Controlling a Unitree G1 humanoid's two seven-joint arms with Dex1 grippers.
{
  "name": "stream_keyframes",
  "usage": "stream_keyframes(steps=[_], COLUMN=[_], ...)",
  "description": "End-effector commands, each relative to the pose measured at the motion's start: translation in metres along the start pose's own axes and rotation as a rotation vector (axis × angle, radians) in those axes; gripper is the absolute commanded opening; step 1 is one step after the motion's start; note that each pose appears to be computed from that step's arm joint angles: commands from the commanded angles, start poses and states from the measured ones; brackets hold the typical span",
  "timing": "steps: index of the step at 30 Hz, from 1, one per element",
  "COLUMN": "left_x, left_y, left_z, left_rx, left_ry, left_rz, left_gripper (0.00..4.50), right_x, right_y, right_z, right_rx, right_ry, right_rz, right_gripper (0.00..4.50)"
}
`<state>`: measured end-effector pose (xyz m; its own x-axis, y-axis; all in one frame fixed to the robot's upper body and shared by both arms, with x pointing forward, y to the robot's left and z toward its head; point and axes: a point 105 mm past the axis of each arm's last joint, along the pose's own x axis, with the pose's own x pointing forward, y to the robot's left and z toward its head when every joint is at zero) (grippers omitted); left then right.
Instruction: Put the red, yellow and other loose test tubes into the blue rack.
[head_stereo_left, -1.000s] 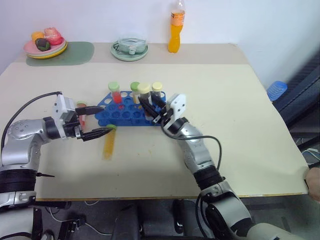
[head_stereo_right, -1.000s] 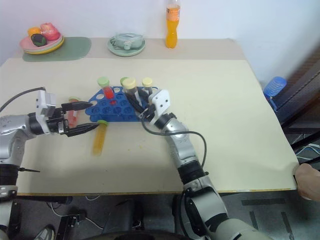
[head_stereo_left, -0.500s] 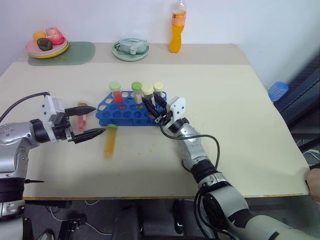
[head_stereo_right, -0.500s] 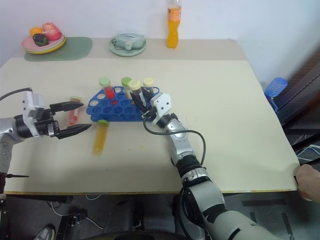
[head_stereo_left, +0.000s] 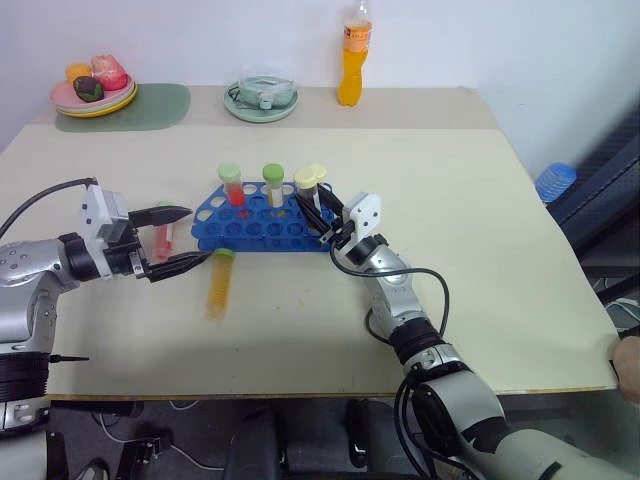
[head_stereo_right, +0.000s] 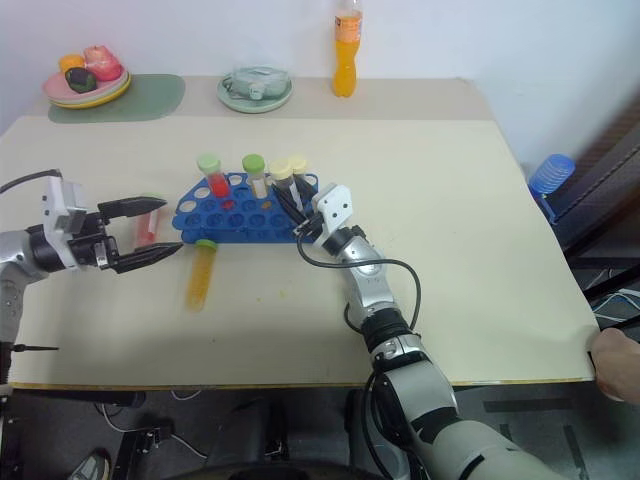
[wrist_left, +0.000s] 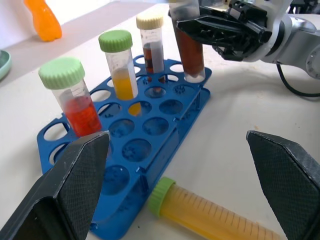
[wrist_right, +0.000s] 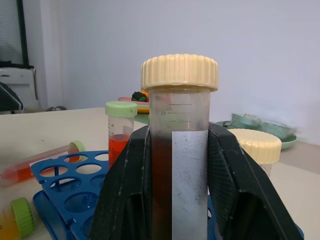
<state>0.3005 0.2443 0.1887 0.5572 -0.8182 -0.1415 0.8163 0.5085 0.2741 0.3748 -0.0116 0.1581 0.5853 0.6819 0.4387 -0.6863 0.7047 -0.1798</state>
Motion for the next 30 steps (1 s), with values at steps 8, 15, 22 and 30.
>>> stream_keyframes(steps=[8, 15, 22, 30], left_x=[0.0, 0.0, 0.002, 0.003], left_y=[-0.013, -0.018, -0.021, -0.016], left_z=[0.006, 0.005, 0.002, 0.003], left_rx=[-0.034, -0.054, -0.063, -0.096], left_ry=[-0.029, -0.039, -0.046, -0.063], left_rz=[-0.087, -0.081, -0.069, -0.006], left_gripper=[4.5, 4.5, 4.5, 4.5], right_x=[0.003, 0.0, -0.013, -0.031], right_y=[0.004, 0.005, 0.01, -0.007], right_z=[-0.005, -0.01, -0.018, -0.013], right_rx=[0.012, 0.03, 0.069, -0.088], right_ry=[0.006, 0.017, 0.03, 0.047], right_rz=[-0.015, -0.006, 0.024, -0.024], right_gripper=[0.98, 0.98, 1.91, 4.48])
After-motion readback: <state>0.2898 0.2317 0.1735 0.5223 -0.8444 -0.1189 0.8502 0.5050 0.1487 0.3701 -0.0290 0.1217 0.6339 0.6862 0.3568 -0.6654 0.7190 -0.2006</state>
